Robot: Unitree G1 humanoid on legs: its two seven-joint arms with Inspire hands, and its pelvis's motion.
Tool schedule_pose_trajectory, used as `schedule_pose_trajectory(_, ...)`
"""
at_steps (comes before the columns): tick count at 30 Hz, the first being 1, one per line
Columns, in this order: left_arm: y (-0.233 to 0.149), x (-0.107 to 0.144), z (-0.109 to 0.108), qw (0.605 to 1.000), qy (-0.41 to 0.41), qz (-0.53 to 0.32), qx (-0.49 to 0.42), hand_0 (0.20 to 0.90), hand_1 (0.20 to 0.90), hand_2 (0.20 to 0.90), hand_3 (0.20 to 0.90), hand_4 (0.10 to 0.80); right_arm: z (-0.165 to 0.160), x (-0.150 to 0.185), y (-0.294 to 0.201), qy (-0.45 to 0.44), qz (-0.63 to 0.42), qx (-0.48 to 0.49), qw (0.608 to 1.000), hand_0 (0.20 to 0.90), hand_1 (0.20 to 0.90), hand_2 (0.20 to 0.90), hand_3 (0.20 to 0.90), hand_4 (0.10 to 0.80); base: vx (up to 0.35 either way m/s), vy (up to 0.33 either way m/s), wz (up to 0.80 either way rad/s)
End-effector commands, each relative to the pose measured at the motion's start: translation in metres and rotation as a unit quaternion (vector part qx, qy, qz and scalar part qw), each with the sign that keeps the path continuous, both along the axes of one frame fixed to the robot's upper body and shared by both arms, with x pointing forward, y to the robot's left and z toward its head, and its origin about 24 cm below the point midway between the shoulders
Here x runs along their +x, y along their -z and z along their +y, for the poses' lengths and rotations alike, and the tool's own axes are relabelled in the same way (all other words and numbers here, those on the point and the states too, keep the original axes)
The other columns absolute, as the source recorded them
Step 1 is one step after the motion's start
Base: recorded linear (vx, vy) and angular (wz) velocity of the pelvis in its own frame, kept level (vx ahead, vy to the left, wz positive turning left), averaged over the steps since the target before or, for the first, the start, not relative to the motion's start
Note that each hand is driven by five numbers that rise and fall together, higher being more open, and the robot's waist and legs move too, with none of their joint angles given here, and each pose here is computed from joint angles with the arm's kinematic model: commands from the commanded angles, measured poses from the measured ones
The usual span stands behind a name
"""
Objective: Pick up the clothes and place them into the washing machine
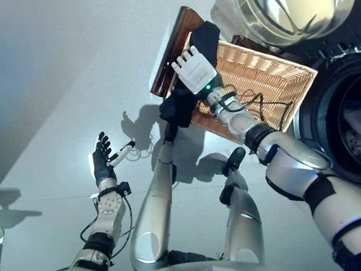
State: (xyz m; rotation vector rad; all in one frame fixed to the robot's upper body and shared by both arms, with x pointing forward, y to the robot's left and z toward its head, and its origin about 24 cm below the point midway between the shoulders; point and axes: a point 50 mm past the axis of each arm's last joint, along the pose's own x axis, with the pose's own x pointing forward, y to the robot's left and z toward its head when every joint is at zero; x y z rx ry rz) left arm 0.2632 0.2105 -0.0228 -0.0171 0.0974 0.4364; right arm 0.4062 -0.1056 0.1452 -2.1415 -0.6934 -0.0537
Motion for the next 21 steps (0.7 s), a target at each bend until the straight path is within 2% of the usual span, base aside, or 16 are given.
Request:
schedule_pose_trajectory(1,-0.016,-0.009,0.018,0.998,-0.018,-0.056,0.020,0.900,0.900,0.900,0.900,0.800,-0.006,0.009,-0.052,0.002,-0.082,0.030,0.996,0.900,0.900,0.900,0.900,0.800,-0.005,0.009,0.05)
schedule_pose_trajectory(21,-0.021,-0.011,0.012,0.997,-0.006,-0.072,0.006,0.900,0.900,0.900,0.900,0.800,-0.045,0.008,-0.032,0.071,-0.051,0.066,0.994,0.900,0.900,0.900,0.900,0.800,0.000,0.001,0.00)
